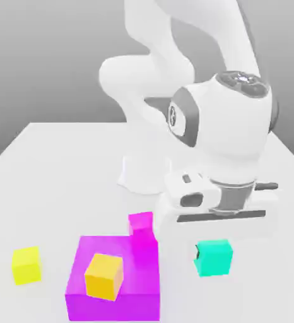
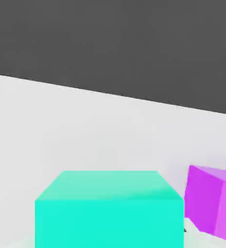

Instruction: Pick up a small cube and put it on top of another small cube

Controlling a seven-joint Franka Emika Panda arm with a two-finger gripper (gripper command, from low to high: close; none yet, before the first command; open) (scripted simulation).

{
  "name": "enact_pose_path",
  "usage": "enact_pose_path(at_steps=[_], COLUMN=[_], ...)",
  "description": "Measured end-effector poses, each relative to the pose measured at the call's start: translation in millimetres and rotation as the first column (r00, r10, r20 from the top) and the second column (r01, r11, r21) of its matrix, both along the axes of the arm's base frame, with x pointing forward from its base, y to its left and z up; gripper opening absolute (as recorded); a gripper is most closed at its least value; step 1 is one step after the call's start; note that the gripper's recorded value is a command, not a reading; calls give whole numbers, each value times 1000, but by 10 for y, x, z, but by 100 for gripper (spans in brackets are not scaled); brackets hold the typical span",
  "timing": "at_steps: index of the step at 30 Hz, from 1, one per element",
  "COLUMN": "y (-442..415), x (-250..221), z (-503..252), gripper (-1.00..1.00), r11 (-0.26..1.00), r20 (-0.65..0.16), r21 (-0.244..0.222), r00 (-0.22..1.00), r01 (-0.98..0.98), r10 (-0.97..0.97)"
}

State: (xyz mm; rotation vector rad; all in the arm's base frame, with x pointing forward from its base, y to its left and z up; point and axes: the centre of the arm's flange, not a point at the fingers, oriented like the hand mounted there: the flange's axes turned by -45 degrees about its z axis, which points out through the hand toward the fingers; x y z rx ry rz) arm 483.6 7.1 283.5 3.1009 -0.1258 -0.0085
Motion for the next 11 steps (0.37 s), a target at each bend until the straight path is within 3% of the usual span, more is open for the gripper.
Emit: enact_pose_path(at_steps=[4,6,7,11], y=[-1384,-1188,-925,-923], x=[-192,-149,-95,-95], z=[172,-44,-174,-174], gripper=[-100,-100,100,100], r11=[949,961,975,975], r20=[7,7,7,7], r21=[37,39,38,38], r00=[950,962,975,975], r01=[313,274,221,220], r10=[-313,-275,-221,-221])
